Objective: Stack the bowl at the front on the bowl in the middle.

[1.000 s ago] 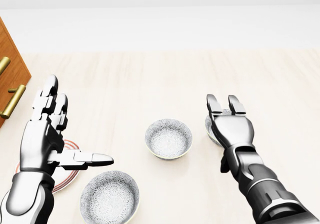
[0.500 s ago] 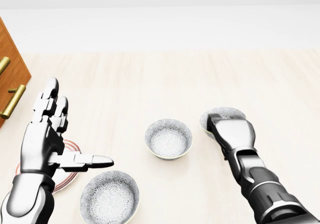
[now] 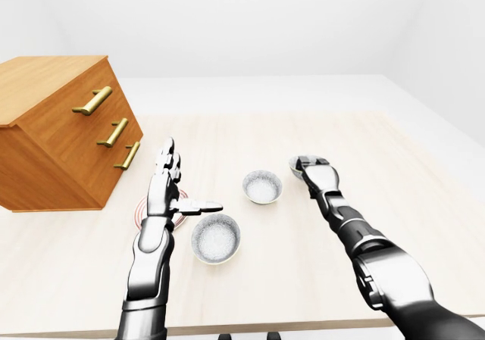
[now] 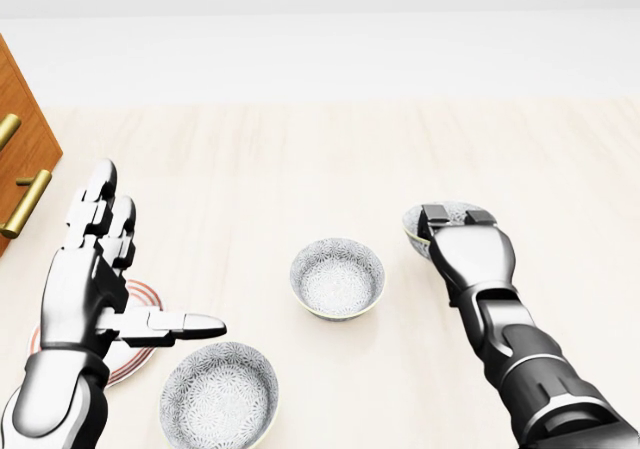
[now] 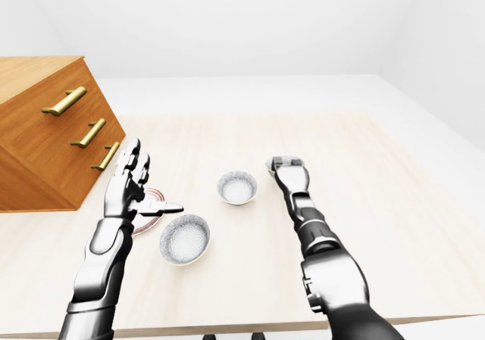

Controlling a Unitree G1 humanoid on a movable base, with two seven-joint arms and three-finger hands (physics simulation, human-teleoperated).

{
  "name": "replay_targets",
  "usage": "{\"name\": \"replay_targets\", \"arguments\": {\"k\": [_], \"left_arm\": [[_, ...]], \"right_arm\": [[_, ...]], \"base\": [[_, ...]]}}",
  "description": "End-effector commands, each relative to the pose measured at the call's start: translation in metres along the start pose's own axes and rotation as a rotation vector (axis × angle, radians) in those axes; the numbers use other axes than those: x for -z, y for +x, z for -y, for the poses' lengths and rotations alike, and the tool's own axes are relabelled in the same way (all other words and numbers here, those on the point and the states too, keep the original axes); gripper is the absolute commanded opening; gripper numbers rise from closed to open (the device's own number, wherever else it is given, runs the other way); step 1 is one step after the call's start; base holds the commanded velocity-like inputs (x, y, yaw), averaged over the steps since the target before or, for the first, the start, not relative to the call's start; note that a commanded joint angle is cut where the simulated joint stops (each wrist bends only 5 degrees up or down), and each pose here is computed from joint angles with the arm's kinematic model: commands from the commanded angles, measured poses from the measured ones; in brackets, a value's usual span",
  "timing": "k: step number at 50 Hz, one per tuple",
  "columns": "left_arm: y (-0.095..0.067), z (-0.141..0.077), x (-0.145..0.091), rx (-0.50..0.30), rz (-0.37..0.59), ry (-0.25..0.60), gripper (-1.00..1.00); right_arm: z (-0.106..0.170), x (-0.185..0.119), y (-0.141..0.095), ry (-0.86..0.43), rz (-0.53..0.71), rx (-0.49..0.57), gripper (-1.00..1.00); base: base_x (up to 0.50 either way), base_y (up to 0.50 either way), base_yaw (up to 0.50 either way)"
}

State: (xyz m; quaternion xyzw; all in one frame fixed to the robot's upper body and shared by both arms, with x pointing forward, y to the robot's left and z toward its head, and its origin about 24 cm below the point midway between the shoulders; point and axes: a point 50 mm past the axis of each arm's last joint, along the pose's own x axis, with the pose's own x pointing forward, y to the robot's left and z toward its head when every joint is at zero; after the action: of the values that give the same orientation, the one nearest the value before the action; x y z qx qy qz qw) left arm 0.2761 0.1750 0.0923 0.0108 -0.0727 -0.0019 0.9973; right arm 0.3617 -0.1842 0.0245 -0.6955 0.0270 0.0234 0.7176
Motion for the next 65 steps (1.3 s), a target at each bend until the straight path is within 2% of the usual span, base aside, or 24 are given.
{"name": "replay_targets", "arguments": {"k": [1, 14, 23, 33, 45, 53, 65], "left_arm": [[0.0, 0.0, -0.001, -0.001, 0.004, 0.002, 1.0], [0.001, -0.001, -0.004, -0.001, 0.017, 0.004, 1.0], [0.001, 0.0, -0.005, 0.0, 0.022, 0.004, 1.0], [0.0, 0.0, -0.005, 0.001, 0.02, 0.003, 1.0], [0.0, 0.0, -0.003, 0.001, 0.014, 0.001, 1.0], [0.0, 0.001, -0.002, 0.001, 0.011, 0.0, 1.0], [0.0, 0.001, -0.002, 0.001, 0.008, -0.002, 1.0]], "right_arm": [[0.035, 0.004, 0.014, 0.05, -0.019, 0.12, -1.0], [0.06, 0.001, 0.015, 0.151, 0.017, 0.166, -1.0], [0.07, -0.022, -0.006, 0.293, 0.137, 0.13, -1.0], [0.078, -0.041, -0.029, 0.356, 0.238, 0.119, -1.0], [0.072, -0.058, -0.053, 0.37, 0.309, 0.082, -1.0], [0.073, -0.084, -0.045, 0.342, 0.359, 0.068, -1.0], [0.071, -0.098, -0.041, 0.313, 0.382, 0.058, -1.0]], "base": [[0.0, 0.0, 0.0], [0.0, 0.0, 0.0], [0.0, 0.0, 0.0], [0.0, 0.0, 0.0], [0.0, 0.0, 0.0], [0.0, 0.0, 0.0], [0.0, 0.0, 0.0]]}}
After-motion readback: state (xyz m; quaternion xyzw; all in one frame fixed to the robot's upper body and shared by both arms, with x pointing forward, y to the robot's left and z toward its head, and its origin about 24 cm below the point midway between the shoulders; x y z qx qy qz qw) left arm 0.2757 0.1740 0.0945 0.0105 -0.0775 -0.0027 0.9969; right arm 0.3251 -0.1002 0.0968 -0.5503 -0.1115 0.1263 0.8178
